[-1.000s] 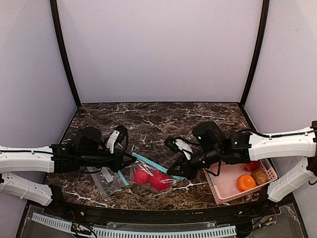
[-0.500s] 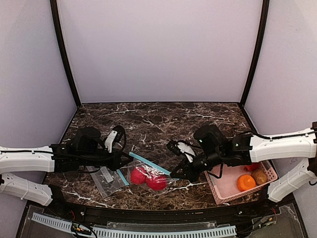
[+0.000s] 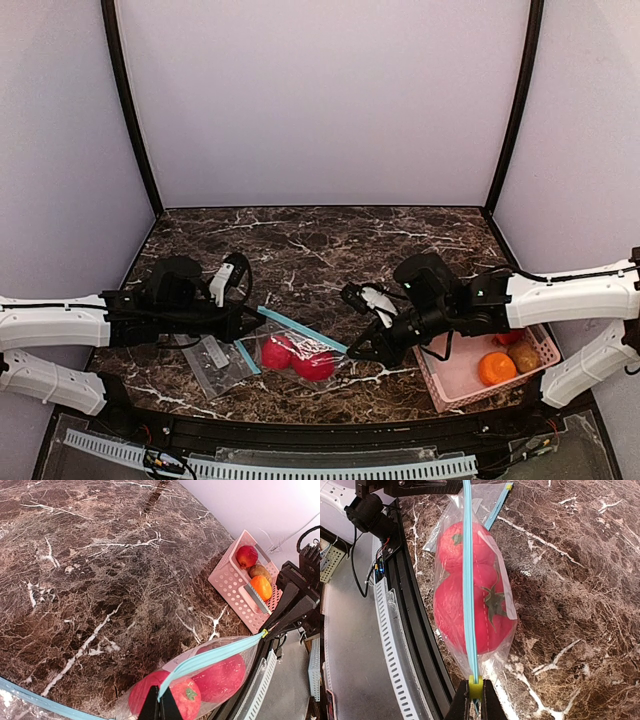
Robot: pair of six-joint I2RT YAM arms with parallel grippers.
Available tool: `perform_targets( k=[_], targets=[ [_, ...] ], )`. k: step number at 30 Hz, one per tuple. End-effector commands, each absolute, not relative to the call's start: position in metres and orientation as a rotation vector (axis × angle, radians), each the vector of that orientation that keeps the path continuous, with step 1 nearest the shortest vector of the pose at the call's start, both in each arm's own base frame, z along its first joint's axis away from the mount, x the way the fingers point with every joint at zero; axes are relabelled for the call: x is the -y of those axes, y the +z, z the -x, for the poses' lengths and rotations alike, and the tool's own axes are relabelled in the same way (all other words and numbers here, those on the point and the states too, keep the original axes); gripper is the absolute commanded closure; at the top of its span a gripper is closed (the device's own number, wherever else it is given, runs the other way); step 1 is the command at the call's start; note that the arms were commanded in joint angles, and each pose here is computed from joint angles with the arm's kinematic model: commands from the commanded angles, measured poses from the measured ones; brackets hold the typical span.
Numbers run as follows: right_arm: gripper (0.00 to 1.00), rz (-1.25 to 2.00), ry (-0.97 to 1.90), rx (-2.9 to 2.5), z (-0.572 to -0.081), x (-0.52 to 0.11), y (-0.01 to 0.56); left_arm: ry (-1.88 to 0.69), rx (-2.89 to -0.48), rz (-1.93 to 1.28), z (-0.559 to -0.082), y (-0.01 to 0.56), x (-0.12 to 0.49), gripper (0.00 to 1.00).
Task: Place the food in the zip-top bag and seal the zipper
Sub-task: Zip the zipper on the zipper food storage bag, then place the zipper food storage bag at the center of the board.
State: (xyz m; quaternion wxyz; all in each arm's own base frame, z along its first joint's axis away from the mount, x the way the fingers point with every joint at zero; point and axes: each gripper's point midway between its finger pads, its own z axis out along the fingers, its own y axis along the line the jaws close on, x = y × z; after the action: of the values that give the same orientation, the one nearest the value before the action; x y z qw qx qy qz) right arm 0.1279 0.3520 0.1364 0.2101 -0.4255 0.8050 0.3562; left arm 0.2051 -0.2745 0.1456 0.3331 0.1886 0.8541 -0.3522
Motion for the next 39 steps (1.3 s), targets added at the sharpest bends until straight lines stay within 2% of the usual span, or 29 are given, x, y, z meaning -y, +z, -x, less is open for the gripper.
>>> perform_targets(
  k=[1, 8, 21, 23, 24, 25, 27, 29, 34, 37, 39],
  targets=[
    [0.98, 1.174, 0.946, -2.322, -0.124, -0.337, 0.123, -0.822, -2.271, -0.426, -0.215, 0.133, 0.256, 0.99],
    [0.98, 1.037, 0.888, -2.350, -0.149, -0.345, 0.129, -0.857, -2.242, -0.488, -0.219, 0.142, 0.271, 0.99],
    [0.99, 0.528, 0.792, -2.483, -0.254, -0.308, 0.113, -0.832, -2.282, -0.536, -0.272, 0.140, 0.316, 0.98],
    [0.99, 0.462, 0.783, -2.493, -0.268, -0.297, 0.111, -0.862, -2.286, -0.550, -0.277, 0.142, 0.323, 0.89],
    [0.99, 0.438, 0.784, -2.495, -0.273, -0.292, 0.110, -0.875, -2.273, -0.553, -0.280, 0.148, 0.327, 0.77],
    [0.99, 0.410, 0.776, -2.497, -0.279, -0.286, 0.110, -0.880, -2.284, -0.560, -0.280, 0.146, 0.329, 0.70],
    [0.99, 0.371, 0.772, -2.500, -0.288, -0.277, 0.109, -0.889, -2.273, -0.564, -0.284, 0.154, 0.333, 0.49],
    [0.98, 0.339, 0.769, -2.500, -0.294, -0.269, 0.109, -0.877, -2.276, -0.565, -0.283, 0.155, 0.331, 0.38],
    [0.95, 0.273, 0.737, -2.511, -0.304, -0.251, 0.104, -0.817, -2.329, -0.483, -0.274, 0.145, 0.308, 0.27],
    [0.81, 0.236, 0.722, -2.509, -0.306, -0.242, 0.104, -0.808, -2.394, -0.397, -0.260, 0.126, 0.283, 0.26],
    [0.65, 0.231, 0.716, -2.500, -0.307, -0.239, 0.107, -0.802, -2.441, -0.319, -0.252, 0.111, 0.264, 0.26]
  ],
)
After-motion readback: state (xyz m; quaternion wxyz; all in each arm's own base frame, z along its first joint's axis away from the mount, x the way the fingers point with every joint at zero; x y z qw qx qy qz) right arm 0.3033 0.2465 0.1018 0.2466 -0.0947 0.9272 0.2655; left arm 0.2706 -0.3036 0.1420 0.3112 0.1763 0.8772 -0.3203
